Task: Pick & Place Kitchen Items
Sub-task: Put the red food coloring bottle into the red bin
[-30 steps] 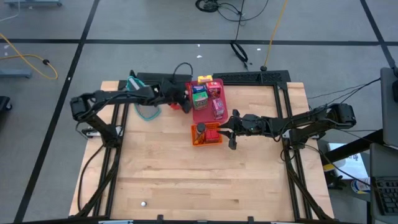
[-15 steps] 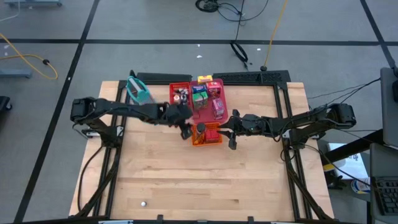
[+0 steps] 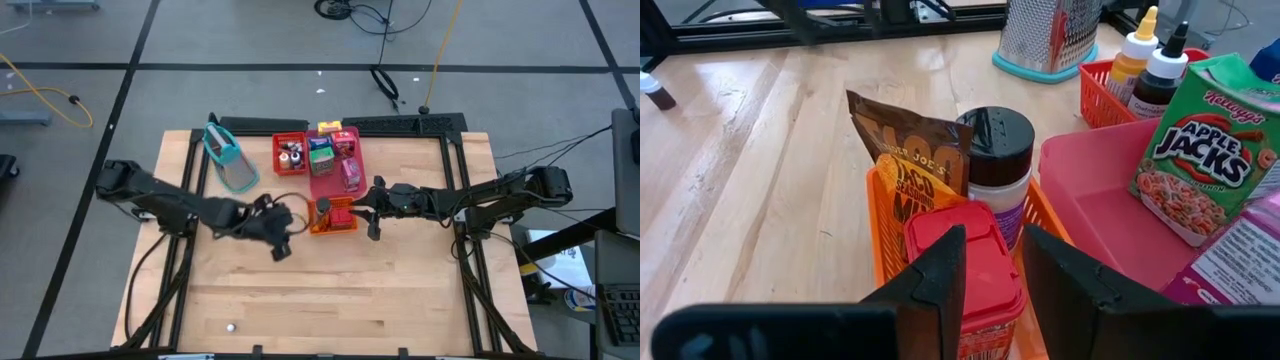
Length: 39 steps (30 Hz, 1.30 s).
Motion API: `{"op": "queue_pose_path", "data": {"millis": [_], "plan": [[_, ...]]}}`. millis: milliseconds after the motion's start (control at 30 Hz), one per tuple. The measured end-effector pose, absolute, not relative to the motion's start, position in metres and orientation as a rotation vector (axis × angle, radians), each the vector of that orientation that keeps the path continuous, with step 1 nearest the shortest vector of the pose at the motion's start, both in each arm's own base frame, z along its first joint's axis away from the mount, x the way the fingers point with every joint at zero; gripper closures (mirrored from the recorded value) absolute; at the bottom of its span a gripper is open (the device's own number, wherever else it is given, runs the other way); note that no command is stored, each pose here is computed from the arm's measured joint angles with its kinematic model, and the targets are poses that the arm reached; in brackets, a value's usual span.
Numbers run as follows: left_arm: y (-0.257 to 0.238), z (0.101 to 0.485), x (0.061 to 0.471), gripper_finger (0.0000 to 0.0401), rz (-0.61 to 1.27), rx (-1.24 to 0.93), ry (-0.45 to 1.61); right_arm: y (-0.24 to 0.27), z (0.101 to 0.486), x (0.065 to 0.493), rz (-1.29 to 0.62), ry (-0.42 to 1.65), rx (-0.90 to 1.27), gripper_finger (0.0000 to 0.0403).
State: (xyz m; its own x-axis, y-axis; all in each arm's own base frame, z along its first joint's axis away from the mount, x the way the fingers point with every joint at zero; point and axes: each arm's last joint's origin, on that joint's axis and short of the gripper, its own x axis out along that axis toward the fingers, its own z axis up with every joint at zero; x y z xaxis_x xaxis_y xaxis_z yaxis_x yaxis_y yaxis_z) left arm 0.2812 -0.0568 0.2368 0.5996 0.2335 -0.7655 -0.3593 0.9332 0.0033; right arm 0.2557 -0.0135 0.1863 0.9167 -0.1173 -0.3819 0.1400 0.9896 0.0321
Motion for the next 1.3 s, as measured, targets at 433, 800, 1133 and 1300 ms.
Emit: {"op": "queue_pose_path", "data": {"millis": [433,800,1133,1300], "plan": [[-0.144,0.226,0.233,0.0203,0.129,-0.117,0.866,-0.013,0.186,0.256,-0.132,0.392,0.059,0.0310],[-0.197,0.226,0.190,0.0203,-0.006,-0.137,0.845,-0.013,0.186,0.256,-0.132,0.389,0.060,0.0310],[-0.228,0.226,0.153,0.0203,-0.038,-0.260,0.808,-0.013,0.186,0.256,-0.136,0.388,0.077,0.0310],[-0.248,0.219,0.142,0.0203,-0.068,-0.330,0.793,-0.013,0.186,0.256,-0.139,0.386,0.093,0.0310]]}}
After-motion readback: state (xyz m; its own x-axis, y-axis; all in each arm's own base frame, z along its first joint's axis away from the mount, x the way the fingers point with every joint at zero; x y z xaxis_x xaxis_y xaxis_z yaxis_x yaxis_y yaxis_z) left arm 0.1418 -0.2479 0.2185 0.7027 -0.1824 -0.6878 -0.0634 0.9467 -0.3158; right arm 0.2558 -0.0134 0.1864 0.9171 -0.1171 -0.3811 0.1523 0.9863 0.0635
